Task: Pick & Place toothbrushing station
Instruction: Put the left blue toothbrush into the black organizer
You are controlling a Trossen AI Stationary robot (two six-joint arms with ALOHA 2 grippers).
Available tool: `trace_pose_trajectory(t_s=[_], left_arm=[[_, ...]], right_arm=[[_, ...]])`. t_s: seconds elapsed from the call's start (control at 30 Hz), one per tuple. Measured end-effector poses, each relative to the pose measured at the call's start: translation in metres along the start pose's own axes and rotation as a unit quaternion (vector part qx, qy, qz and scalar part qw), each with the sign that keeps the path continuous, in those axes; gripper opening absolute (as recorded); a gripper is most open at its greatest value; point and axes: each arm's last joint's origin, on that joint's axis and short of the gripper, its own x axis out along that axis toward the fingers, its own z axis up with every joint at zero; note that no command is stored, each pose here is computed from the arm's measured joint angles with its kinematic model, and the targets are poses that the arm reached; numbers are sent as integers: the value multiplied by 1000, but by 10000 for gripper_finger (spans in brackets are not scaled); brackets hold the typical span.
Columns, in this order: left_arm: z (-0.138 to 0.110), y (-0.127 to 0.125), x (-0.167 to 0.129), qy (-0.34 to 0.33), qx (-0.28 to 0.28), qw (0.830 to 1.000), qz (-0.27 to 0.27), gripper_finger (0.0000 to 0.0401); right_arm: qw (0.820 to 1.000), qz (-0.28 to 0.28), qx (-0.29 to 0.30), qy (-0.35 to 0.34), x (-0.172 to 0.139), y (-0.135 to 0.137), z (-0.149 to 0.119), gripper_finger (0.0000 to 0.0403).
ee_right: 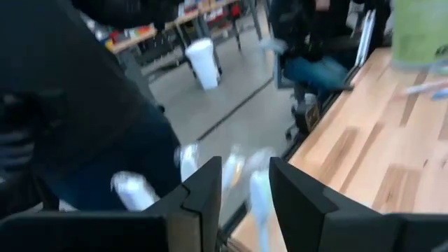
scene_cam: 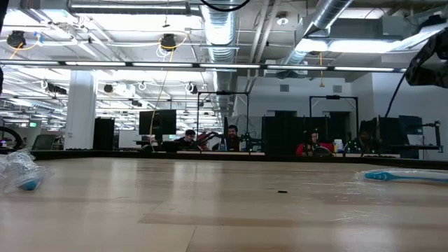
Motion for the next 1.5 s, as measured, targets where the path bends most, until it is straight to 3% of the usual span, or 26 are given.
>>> trace_pose_trajectory(t_s=[0.4, 0.63, 0.9, 1.13, 1.23, 1.5], left_arm=[[0, 0, 0, 0, 3, 1000, 0, 115], [-2, 2, 0, 13, 7, 1000, 10, 115], [-18, 18, -3, 110, 25, 991, 70, 107], [-33, 42, -12, 249, 32, 958, 138, 89], [-35, 47, -15, 292, 45, 945, 139, 83], [-30, 56, -14, 346, 57, 933, 85, 80]], right_arm=[[993, -37, 25, -112, -18, -6, 58, 111], [974, -68, 148, -157, -21, -14, 75, 111], [956, -114, 210, -170, -19, -28, 75, 111], [941, -155, 237, -184, -13, -41, 78, 111], [934, -168, 259, -180, -7, -48, 78, 111], [909, -207, 332, -144, 15, -79, 76, 111]])
